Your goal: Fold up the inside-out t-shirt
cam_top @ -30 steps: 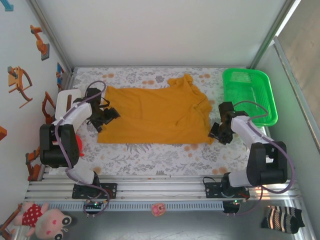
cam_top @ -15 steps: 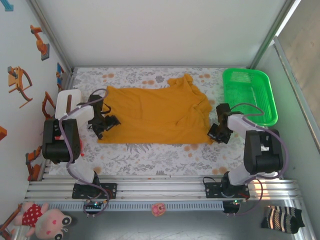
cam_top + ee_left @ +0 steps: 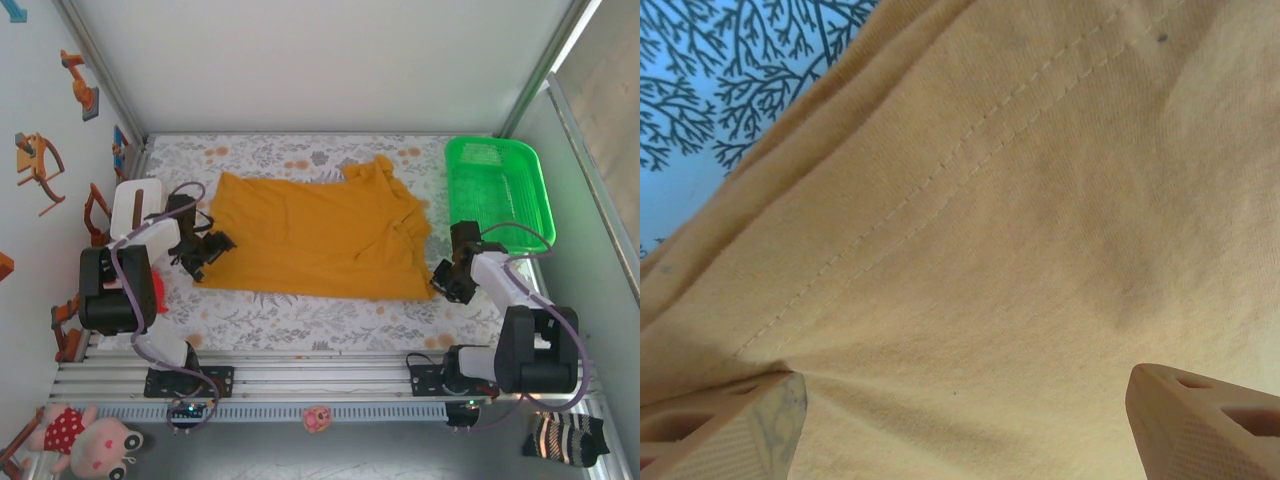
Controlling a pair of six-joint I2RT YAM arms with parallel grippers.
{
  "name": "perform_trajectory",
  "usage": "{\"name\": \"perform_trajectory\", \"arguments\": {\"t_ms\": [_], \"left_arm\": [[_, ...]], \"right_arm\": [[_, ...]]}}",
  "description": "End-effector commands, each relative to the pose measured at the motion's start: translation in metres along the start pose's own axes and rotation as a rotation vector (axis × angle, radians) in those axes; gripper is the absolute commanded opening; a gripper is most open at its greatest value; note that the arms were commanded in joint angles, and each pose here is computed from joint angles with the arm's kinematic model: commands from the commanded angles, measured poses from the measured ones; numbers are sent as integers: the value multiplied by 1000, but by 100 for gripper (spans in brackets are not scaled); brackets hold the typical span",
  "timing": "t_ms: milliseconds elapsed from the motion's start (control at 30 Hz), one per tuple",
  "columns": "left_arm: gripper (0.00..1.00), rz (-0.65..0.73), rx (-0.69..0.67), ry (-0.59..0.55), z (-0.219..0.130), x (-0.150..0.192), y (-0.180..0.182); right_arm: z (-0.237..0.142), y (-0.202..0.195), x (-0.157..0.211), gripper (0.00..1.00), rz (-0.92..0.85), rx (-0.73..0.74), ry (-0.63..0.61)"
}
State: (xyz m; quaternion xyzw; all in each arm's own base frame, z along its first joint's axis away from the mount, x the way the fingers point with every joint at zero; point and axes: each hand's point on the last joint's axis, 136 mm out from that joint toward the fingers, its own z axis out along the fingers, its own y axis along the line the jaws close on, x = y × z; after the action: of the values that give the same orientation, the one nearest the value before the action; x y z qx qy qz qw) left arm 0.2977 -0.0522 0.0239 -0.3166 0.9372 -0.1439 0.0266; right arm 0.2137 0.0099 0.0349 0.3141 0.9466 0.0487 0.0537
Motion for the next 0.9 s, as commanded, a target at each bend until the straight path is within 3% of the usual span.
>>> {"name": "perform_trajectory", "arguments": {"t_ms": [0,200,367,533,700,867], "left_arm": [[84,-37,-82,13,-5,11,23],[84,55,36,-126,-61,-17,-20],[84,140,99,-108,-62,-40,-61],[85,181,54,-42,-30,-45,-75],[85,182,18,-13,-12,-35,-69],[85,181,21,-19,-13,-26,-65]], "right_arm": [[-11,-1,-2,22,12,3,-5],[-62,49,-30,25,-71,-207,-95],[-84,111,-57,28,-158,-378,-101],[-72,157,-72,44,-265,-335,-98],[-46,178,-79,46,-348,-197,-89],[-23,179,-87,49,-321,-110,-72]]}}
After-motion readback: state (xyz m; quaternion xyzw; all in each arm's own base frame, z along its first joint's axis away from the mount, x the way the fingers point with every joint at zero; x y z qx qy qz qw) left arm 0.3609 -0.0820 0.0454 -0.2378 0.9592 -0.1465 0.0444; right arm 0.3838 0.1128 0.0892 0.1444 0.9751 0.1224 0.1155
